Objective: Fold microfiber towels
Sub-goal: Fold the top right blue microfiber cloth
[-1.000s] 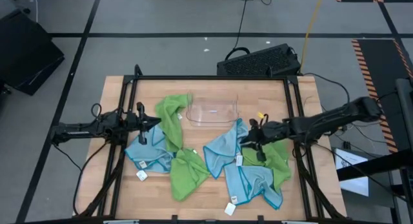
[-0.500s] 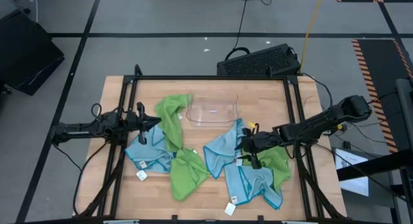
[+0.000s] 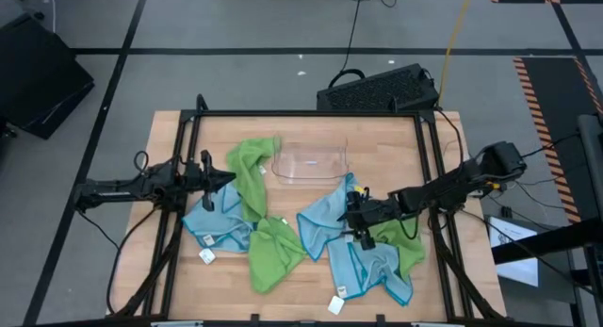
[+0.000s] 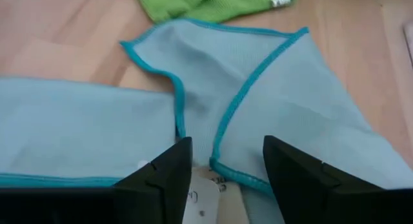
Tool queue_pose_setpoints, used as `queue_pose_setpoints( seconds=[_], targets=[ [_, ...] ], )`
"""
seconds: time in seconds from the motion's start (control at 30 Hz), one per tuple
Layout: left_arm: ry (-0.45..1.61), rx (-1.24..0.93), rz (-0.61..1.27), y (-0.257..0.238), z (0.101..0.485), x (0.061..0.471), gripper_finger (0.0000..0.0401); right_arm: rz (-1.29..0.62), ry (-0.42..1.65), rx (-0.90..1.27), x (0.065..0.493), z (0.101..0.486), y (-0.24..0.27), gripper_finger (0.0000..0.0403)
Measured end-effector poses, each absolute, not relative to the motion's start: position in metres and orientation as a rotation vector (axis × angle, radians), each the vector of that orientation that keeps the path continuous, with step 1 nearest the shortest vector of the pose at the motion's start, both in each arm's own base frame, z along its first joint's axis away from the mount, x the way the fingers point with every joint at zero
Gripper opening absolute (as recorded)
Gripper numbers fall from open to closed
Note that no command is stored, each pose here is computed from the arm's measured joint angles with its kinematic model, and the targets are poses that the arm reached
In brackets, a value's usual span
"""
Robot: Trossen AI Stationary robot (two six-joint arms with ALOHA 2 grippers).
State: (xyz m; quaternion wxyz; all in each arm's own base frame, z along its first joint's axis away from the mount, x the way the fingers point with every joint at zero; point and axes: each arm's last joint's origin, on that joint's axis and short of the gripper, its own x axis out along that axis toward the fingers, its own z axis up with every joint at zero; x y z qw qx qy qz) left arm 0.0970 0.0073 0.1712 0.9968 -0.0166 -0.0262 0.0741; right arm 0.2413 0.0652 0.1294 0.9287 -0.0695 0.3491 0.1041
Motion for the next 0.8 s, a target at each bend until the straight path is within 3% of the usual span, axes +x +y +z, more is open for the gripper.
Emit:
queue_pose_setpoints(
  seconds=[0.23, 0.5, 0.8],
  targets=[
    [-0.053, -0.034, 0.148, 0.007, 0.171, 0.097, 0.0033, 0.159, 0.716, -0.235, 0.243, 0.126, 0.063, 0.0141],
    [-0.063, -0.07, 0.147, 0.007, 0.172, 0.097, 0.0033, 0.175, 0.697, -0.269, 0.242, 0.13, 0.063, 0.0013],
    [-0.104, -0.161, 0.127, 0.005, 0.176, 0.1, 0.0033, 0.167, 0.526, -0.253, 0.239, 0.17, 0.062, 0.0003]
  ],
)
